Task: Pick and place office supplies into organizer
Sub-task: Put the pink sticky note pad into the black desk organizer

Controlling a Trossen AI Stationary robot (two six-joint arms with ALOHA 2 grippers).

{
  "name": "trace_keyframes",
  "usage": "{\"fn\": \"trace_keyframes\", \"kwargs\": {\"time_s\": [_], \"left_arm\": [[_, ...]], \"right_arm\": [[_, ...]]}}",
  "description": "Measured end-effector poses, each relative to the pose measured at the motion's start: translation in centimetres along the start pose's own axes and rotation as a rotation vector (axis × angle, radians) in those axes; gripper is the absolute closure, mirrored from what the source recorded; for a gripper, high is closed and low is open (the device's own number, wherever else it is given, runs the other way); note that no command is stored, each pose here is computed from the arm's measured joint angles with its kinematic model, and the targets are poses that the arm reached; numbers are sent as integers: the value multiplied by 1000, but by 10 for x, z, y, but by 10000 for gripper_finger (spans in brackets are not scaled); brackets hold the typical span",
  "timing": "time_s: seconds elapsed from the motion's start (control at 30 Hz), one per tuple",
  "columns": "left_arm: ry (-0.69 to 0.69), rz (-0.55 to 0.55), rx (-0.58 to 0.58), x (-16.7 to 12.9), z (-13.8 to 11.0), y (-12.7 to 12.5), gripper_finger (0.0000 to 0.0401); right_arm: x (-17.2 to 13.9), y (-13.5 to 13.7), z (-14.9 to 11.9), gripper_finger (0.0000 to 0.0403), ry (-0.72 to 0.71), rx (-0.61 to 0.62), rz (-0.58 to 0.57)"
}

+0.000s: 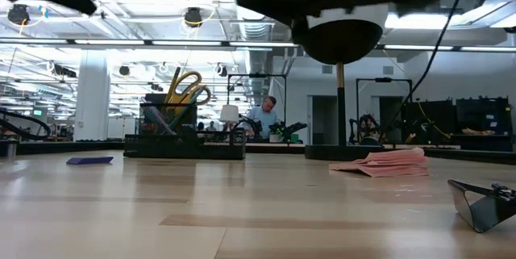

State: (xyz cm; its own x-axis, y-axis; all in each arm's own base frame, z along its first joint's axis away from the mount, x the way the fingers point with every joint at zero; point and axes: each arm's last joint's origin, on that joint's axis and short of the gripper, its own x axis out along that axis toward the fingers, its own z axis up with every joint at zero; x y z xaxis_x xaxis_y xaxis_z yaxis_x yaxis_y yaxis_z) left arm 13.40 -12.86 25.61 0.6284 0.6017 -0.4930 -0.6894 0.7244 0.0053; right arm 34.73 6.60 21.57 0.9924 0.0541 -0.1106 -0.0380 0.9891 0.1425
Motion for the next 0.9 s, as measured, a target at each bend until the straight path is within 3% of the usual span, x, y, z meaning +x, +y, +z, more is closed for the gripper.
{"fn": "trace_keyframes", "kwargs": {"time_s": [0.2,0.33,0.43,0.6,0.7,0.9], "left_arm": [[79,65,-1,10,-24,-2,346],[204,101,27,12,-32,-5,346],[276,89,-20,11,-35,-8,346],[253,17,-77,12,-36,-17,346],[203,-30,-47,13,-36,-22,346],[177,-48,-35,13,-35,-24,346]], "right_arm": [[-20,12,-34,316,57,-14,64],[-23,16,-39,316,73,-19,77],[-23,16,-40,316,74,2,77],[-23,8,-48,316,167,16,38],[-25,4,-54,316,249,-69,26],[-31,3,-54,316,503,-88,-3]]}}
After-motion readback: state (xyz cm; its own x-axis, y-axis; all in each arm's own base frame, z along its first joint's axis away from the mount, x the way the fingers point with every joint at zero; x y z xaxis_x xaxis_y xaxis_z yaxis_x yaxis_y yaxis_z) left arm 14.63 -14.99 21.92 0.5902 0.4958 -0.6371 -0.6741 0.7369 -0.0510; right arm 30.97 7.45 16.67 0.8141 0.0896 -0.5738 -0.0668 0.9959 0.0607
